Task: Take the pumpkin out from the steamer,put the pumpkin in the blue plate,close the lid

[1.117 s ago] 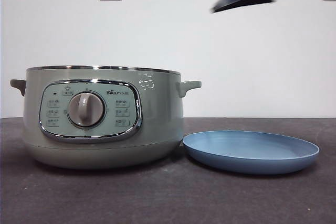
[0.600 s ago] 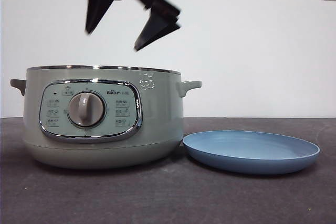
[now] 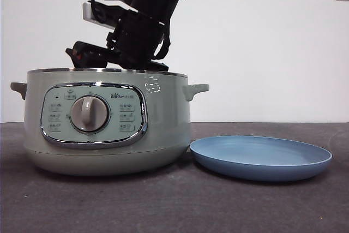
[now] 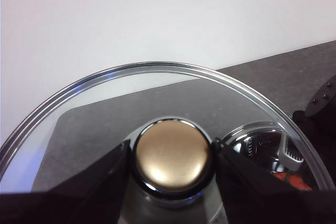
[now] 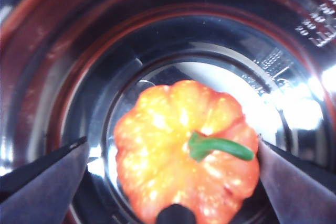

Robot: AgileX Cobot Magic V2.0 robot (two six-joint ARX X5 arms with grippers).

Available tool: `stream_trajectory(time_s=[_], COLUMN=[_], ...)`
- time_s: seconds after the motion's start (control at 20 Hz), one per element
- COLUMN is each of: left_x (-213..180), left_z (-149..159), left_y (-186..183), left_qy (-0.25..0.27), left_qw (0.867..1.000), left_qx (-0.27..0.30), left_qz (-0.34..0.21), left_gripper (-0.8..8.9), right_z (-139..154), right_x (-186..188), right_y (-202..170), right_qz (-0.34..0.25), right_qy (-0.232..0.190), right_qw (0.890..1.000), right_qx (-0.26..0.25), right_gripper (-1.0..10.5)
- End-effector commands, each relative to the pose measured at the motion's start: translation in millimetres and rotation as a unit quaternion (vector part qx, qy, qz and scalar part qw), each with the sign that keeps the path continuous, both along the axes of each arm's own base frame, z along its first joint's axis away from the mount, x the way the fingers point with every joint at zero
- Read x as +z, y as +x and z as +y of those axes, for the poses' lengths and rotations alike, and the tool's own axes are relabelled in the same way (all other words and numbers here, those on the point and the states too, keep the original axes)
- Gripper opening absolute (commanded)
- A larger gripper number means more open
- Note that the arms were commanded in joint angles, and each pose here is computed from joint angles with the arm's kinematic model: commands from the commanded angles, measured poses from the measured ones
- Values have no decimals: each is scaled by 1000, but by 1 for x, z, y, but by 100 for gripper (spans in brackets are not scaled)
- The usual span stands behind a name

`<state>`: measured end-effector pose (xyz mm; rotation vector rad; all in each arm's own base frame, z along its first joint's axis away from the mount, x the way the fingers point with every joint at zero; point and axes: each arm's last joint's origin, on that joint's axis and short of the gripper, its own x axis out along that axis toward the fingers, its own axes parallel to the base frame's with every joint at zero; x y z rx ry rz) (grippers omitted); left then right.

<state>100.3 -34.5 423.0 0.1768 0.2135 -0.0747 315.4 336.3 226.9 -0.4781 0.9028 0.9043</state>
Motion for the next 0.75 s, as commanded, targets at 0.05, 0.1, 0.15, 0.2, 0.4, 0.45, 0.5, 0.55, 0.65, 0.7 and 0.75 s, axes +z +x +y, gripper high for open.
stream_trajectory(time_s=[0.05,0.1,0.15,0.2,0.4,0.45,0.5,0.55,0.65,0.7,0.75], left_x=[9,9,9,9,9,9,9,9,10,10,10], left_z=[2,1,1,1,1,1,1,1,1,1,1], left_y=[-4,-3,-3,-3,-3,-3,-3,-3,-3,-3,-3], left_qy=[-7,-7,-7,-7,-7,-7,-7,-8,-9,-9,-8], left_qw=[999,999,999,999,999,999,999,999,999,999,999], left_qx=[-1,-1,-1,-1,-2,-2,-2,-2,-2,-3,-3], left_qz=[-33,-33,-33,-33,-33,-34,-34,-34,-37,-37,-37], left_gripper=[-9,-9,-9,-9,-9,-9,-9,-9,-9,-9,-9], right_z=[3,3,4,4,-6,-14,-25,-38,-73,-91,-112], right_x=[-7,-7,-6,-3,29,43,59,74,104,116,126], right_y=[1,1,0,0,-9,-13,-18,-22,-30,-32,-34], right_qz=[-1,-4,-11,-14,-29,-31,-30,-28,-22,-16,-12], right_qy=[-7,-8,-12,-9,9,10,8,6,-1,-7,-22], right_qw=[1000,1000,1000,1000,1000,999,999,999,999,998,996], right_qx=[2,0,-1,-1,-2,-5,-9,-16,-41,-56,-85], right_gripper=[278,97,-8,-10,-9,-8,-8,-8,-9,-10,-11])
